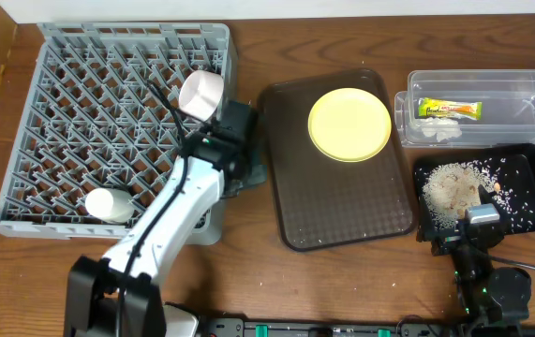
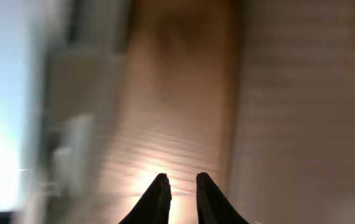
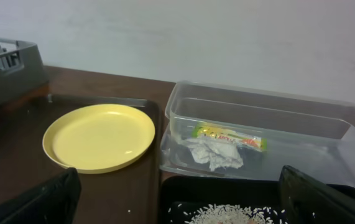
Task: Sort waste into correct bins and load items into the dishwasher
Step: 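Release the blue bowl and reach the left gripper to the yellow plate, then grasp the yellow plate edge with the left gripper and lift it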
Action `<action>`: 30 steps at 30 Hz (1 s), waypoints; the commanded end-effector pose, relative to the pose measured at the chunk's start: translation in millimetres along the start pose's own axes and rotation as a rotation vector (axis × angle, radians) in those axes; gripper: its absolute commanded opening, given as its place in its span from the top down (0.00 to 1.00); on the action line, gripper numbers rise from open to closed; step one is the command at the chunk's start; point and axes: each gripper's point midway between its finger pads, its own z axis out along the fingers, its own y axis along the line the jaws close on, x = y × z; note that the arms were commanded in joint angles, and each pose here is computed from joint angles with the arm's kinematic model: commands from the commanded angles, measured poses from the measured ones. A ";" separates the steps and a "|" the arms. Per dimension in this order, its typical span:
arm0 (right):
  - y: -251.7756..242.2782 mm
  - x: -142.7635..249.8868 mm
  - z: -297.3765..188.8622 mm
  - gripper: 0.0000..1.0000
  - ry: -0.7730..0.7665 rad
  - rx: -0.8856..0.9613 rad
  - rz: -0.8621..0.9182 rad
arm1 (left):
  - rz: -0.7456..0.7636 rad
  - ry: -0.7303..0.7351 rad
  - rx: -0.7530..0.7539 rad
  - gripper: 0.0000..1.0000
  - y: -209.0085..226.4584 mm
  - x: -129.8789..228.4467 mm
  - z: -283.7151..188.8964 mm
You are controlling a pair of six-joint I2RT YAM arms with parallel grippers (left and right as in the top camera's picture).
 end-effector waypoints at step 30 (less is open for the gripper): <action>3.0 0.6 0.0 0.01 -0.002 -0.013 0.013 | -0.007 0.299 -0.233 0.87 23.8 72.5 90.0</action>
